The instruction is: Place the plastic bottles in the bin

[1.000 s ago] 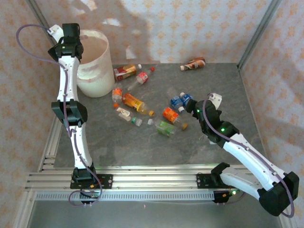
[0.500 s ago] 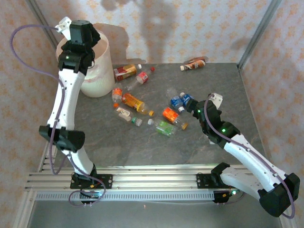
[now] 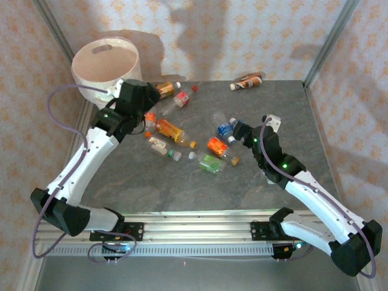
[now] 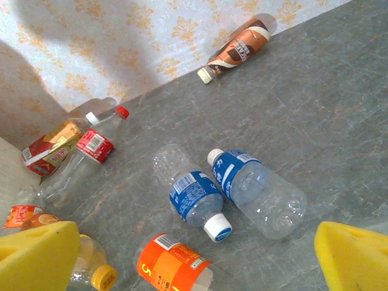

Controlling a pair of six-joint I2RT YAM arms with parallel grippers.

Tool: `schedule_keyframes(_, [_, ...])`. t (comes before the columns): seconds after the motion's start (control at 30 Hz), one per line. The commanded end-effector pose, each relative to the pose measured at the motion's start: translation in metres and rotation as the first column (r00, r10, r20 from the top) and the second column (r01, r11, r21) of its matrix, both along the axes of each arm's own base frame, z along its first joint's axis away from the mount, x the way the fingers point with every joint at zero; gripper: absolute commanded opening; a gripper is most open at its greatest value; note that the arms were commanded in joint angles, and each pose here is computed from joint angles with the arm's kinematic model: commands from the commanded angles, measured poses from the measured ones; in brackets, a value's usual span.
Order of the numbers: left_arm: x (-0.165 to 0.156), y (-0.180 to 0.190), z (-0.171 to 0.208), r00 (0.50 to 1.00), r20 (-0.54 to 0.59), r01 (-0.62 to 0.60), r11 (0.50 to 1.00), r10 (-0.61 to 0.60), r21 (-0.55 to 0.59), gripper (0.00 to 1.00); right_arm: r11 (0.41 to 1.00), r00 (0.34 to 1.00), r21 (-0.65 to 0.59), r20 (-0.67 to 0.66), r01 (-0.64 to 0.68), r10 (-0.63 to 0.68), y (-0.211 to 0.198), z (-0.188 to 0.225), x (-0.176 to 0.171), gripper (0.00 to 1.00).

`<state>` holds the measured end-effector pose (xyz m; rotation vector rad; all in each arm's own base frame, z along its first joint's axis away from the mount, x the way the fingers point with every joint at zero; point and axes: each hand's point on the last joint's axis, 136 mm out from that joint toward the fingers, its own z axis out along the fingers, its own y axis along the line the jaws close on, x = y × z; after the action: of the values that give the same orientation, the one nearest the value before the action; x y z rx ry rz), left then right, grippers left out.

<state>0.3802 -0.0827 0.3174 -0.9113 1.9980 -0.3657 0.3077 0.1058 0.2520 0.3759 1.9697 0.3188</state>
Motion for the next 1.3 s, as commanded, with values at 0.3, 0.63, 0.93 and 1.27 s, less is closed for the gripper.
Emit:
schedule_keyframes(0.3, [-0.024, 0.0, -0.138, 0.926, -0.348, -0.163, 0.986, 0.145, -0.02, 1.0, 0.993, 0.993, 0.016, -0.015, -0.113, 0.113, 0.021, -0.002, 0.0, 0.99])
schedule_keyframes(0.63, [-0.006, -0.004, -0.197, 0.836, -0.527, -0.108, 0.988, 0.15, 0.11, 1.0, 0.994, 0.994, -0.002, -0.009, -0.106, 0.106, 0.02, -0.002, 0.003, 0.99])
schedule_keyframes(0.93, [-0.012, 0.01, -0.227, 0.781, -0.578, -0.159, 0.97, 0.236, 0.182, 1.0, 0.995, 0.995, -0.022, -0.031, -0.1, 0.099, 0.017, -0.006, 0.001, 0.99])
schedule_keyframes(1.27, [-0.018, 0.007, -0.252, 0.765, -0.613, -0.113, 0.979, 0.196, 0.173, 0.9, 0.997, 0.996, -0.004, -0.041, -0.082, 0.082, 0.014, -0.008, -0.001, 0.99])
